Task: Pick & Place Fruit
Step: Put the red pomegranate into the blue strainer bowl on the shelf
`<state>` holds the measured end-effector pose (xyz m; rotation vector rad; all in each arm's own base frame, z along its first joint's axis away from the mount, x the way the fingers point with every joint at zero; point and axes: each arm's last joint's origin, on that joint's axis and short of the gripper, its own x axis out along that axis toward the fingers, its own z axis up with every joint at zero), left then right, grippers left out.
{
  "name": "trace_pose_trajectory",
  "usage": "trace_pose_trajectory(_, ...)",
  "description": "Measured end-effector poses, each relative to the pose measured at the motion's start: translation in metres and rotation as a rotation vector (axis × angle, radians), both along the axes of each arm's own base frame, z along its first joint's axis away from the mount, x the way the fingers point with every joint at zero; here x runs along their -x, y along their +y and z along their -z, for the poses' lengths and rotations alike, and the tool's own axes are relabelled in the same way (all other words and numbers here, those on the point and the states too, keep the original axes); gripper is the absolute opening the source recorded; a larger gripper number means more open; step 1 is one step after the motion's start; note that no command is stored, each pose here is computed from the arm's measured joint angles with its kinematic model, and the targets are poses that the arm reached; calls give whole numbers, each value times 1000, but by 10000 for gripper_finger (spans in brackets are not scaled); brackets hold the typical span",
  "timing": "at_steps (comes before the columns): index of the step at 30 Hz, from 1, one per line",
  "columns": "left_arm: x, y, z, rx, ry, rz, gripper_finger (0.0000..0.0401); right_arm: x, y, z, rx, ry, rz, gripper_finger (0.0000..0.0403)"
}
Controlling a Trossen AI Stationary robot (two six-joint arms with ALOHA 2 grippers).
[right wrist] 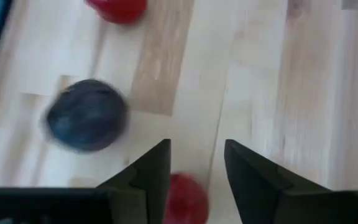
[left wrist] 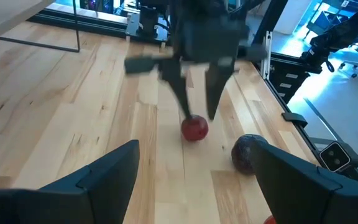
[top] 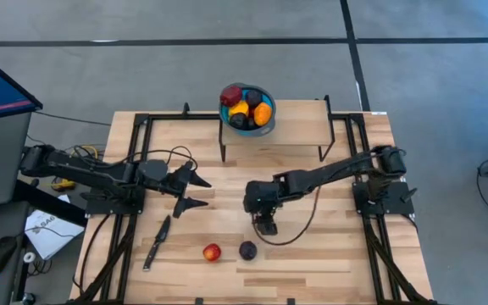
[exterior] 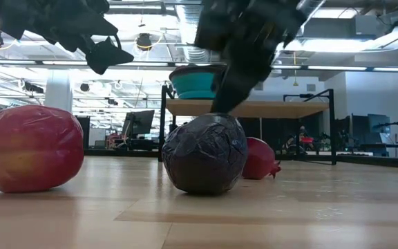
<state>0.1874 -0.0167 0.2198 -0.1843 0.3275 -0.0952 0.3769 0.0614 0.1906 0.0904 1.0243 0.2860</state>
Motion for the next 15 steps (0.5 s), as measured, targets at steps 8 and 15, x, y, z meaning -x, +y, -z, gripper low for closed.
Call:
trace_pose_trajectory(8, 2, 0, 6, -1, 10, 1, 298, 25, 1, -23, -51, 134, 105, 140)
trace_pose_trajectory(15, 2, 0, 7, -1, 12, 0, 298, 37, 13, 10, -34, 362, 151, 255)
